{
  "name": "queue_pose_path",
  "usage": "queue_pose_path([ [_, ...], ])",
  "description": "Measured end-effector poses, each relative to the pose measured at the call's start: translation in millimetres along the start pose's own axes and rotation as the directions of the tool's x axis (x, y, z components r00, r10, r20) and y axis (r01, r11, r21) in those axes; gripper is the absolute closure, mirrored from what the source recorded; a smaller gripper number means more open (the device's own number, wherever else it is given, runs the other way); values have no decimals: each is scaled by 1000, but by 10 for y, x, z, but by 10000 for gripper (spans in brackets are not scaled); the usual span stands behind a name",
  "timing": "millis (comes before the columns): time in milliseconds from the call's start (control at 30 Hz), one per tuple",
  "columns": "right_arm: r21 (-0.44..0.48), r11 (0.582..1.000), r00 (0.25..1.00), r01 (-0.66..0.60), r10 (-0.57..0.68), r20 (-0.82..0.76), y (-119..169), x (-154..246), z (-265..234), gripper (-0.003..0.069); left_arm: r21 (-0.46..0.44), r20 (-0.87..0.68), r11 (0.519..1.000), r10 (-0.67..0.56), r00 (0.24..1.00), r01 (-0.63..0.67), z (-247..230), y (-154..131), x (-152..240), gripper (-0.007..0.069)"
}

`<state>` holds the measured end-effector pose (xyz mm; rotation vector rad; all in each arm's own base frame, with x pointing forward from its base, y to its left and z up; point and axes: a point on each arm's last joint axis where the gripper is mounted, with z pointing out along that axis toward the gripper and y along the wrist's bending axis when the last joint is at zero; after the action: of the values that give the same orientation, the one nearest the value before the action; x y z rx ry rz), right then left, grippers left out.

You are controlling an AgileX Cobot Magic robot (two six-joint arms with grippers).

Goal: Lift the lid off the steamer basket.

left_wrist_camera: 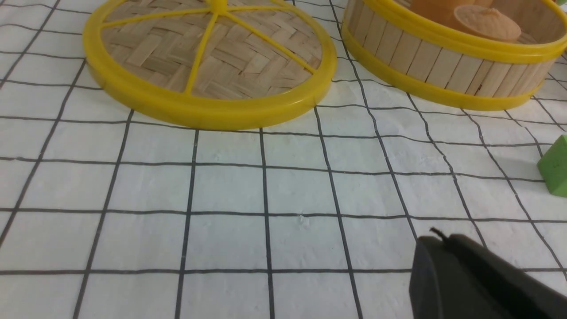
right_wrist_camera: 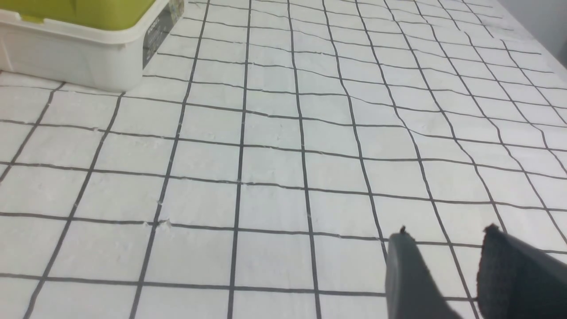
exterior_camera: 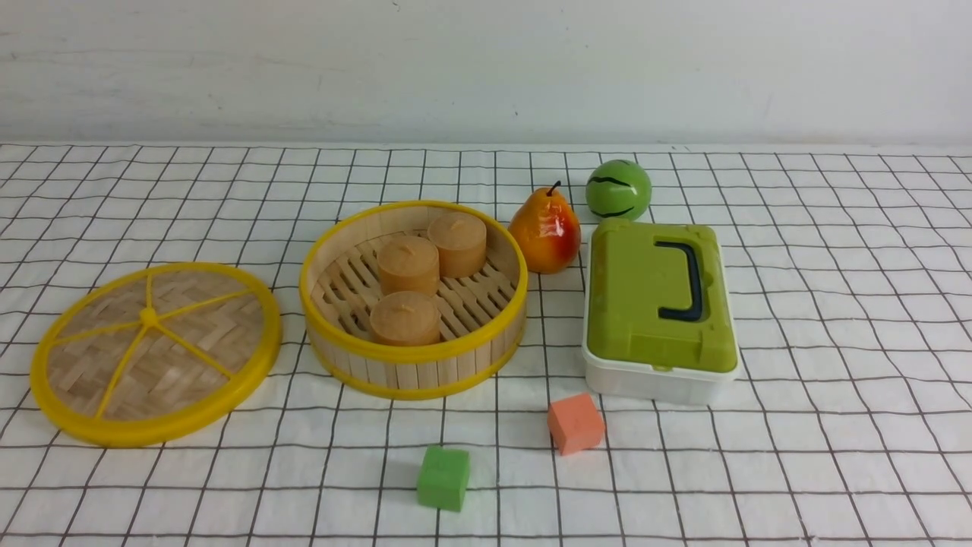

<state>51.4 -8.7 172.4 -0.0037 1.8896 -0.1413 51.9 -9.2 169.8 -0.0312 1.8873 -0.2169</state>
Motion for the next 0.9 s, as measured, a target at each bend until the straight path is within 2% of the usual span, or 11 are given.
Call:
queue_pose_path([
  [900, 0, 1000, 1000, 0, 0, 0, 0, 0, 0, 419, 0, 0, 1000, 0, 1000, 0, 0, 0, 0, 609],
])
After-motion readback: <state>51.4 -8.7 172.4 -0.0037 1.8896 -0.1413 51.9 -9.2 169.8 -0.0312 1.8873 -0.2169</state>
